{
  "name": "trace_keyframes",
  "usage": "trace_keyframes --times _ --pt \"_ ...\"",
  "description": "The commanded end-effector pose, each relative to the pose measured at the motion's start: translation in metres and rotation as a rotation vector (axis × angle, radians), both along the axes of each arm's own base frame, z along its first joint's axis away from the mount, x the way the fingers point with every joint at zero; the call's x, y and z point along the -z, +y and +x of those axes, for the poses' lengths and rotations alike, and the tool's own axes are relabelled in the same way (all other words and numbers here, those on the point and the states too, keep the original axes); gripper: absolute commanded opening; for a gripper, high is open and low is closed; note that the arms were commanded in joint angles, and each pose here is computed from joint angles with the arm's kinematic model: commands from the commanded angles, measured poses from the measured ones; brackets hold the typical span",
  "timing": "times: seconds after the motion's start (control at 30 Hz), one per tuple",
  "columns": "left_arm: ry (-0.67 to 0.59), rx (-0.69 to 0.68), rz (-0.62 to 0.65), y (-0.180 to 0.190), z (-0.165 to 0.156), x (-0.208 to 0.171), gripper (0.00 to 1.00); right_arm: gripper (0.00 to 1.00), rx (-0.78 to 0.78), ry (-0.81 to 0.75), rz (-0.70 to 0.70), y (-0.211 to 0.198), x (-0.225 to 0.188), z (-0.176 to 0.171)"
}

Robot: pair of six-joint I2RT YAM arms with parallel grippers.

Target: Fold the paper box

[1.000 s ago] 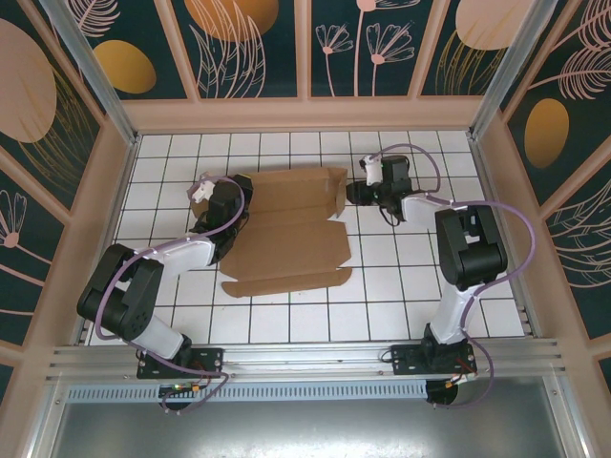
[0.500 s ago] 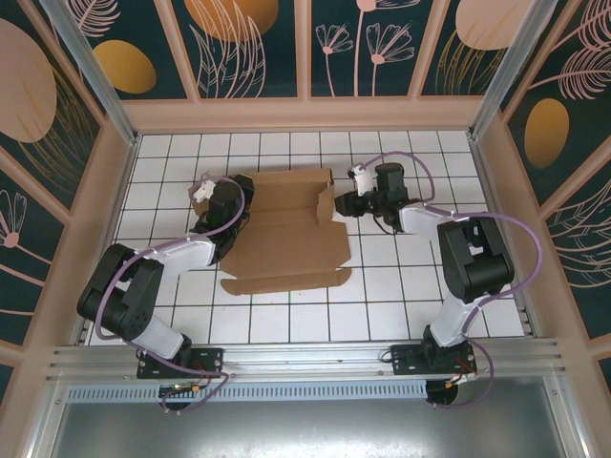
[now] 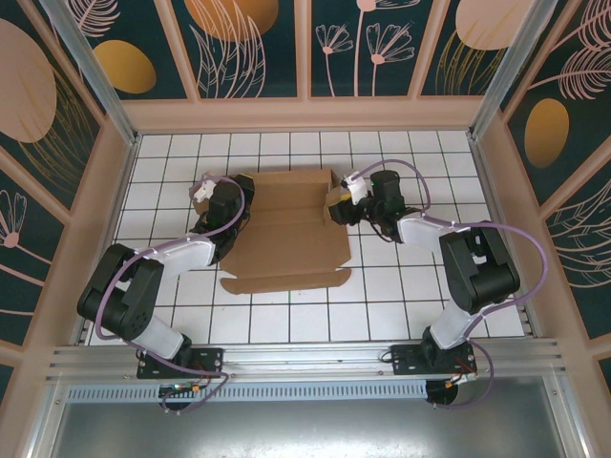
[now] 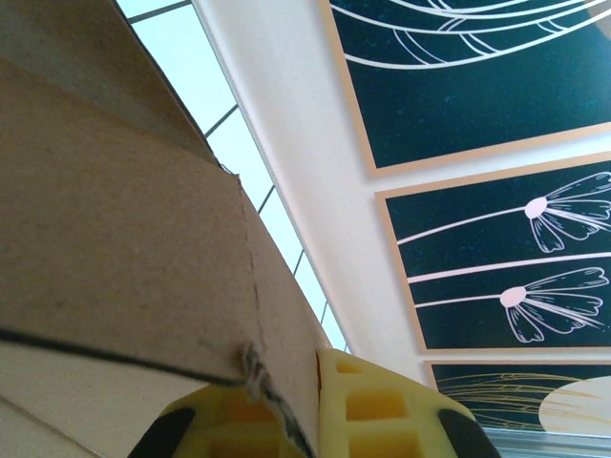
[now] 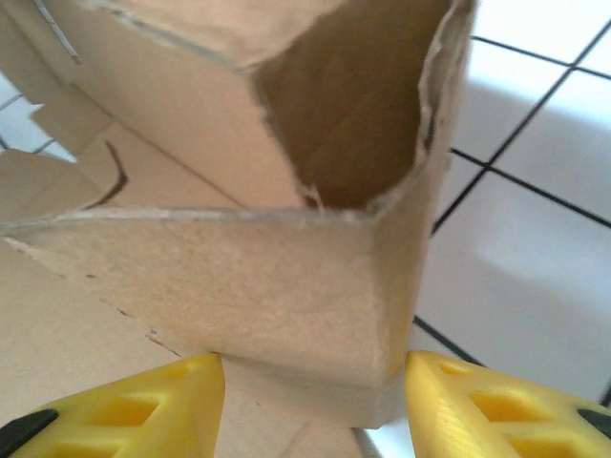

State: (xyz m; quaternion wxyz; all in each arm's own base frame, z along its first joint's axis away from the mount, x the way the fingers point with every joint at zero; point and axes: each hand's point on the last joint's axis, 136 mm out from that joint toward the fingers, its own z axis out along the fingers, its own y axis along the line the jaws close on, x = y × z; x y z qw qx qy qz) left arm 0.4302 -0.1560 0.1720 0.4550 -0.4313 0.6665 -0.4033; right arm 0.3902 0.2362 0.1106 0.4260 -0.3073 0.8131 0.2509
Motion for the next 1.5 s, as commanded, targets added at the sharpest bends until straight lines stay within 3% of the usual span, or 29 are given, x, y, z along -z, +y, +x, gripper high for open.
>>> trace_keyframes --times 0.0,0.33,0.53,0.9,1.13,1.47 --pt "0.025 0.022 0.022 -0.002 -0.007 0.010 0.00 0.52 0.062 -0.108 -0.048 -0.006 -0.015 0.023" --pt "0.029 0.034 0.019 -0.002 -0.012 0.014 0.00 0.35 -0.019 -0.168 -0.104 0.028 -0.017 0.011" --pt "0.027 0.038 0.017 -0.002 -0.014 0.014 0.00 0.17 0.139 -0.211 -0.164 0.012 -0.017 0.029" --pt "0.037 0.047 0.024 0.000 -0.021 0.022 0.00 0.26 0.315 -0.242 -0.257 -0.007 -0.020 0.050" --pt "0.042 0.045 0.030 0.002 -0.023 0.023 0.00 0.39 0.327 -0.237 -0.297 -0.008 -0.019 0.058" --pt "0.054 0.023 0.043 0.003 -0.018 0.016 0.00 0.45 0.276 -0.229 -0.279 0.003 -0.005 0.065"
